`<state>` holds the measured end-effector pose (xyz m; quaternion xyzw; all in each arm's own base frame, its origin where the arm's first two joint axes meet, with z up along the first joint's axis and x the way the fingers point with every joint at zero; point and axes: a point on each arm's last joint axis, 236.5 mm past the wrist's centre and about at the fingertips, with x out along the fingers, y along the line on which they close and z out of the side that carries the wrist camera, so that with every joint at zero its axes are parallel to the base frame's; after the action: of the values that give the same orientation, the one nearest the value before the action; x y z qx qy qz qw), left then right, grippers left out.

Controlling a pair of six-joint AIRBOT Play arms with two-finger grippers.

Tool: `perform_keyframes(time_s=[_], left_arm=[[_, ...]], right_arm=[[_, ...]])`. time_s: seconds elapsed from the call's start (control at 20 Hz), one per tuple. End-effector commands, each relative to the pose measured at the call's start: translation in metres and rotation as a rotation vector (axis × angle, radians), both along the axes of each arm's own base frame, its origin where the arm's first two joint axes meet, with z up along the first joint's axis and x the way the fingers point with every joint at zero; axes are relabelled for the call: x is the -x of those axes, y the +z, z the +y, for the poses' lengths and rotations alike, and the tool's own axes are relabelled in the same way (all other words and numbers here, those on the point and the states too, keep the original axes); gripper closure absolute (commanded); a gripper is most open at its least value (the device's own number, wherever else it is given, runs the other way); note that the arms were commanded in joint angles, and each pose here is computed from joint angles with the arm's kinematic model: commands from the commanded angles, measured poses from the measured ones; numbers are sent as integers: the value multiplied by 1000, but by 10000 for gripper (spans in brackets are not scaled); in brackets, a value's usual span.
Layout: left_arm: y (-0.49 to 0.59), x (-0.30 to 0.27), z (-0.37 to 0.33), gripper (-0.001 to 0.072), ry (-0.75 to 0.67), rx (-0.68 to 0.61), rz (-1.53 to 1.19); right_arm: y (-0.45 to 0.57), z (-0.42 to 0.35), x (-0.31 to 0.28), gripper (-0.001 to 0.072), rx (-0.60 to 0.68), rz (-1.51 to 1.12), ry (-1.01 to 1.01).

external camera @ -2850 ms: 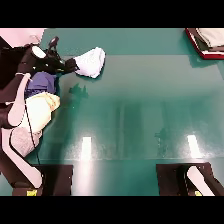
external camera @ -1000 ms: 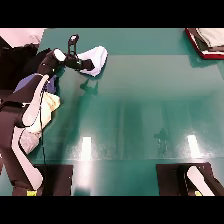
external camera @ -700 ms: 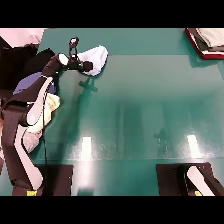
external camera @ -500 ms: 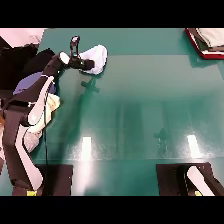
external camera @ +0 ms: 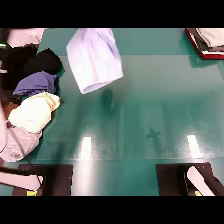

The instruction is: Fold the shirts.

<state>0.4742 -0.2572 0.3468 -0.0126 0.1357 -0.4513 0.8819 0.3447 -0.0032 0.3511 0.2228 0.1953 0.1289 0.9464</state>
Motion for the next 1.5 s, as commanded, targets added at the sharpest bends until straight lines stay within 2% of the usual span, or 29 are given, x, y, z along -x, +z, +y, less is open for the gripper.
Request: perform_keyframes(time_s=[0.0, 0.15, 0.35, 0.4, 0.45, 0.5, 0.6, 0.7, 0.95, 1.05, 1.2, 1.45], left_arm=[[64, 119, -12, 684, -250, -7, -99], [25, 154, -14, 684, -363, -87, 53], [-80, 141, -13, 683, -353, -106, 416], [-111, 133, -10, 570, -309, -115, 503], [-146, 124, -2, 210, -238, -149, 583], [-179, 116, 13, 85, -143, -204, 668], [-215, 115, 52, 87, -18, -331, 775], [-225, 117, 84, 88, 66, -372, 843], [-268, 181, 106, 88, 124, -365, 1013], [-295, 209, 110, 88, 192, -325, 1064], [-339, 249, 113, 88, 272, -274, 1153], [-396, 289, 110, 88, 306, -227, 1302]], right_arm=[[33, 33, -7, 693, 22, -106, 104], [32, 65, -13, 693, 20, -86, 220], [18, 111, -8, 693, 21, -27, 384], [14, 117, -7, 692, 20, -15, 406], [11, 122, -7, 693, 19, -4, 424], [10, 123, -7, 692, 19, 1, 428], [6, 118, -9, 693, 36, 10, 413], [-1, 111, -10, 693, 70, 29, 392], [-21, 98, -9, 693, 146, 95, 365], [-24, 94, -11, 693, 164, 102, 350], [-25, 94, -11, 693, 164, 104, 349], [-25, 94, -11, 693, 164, 105, 350]])
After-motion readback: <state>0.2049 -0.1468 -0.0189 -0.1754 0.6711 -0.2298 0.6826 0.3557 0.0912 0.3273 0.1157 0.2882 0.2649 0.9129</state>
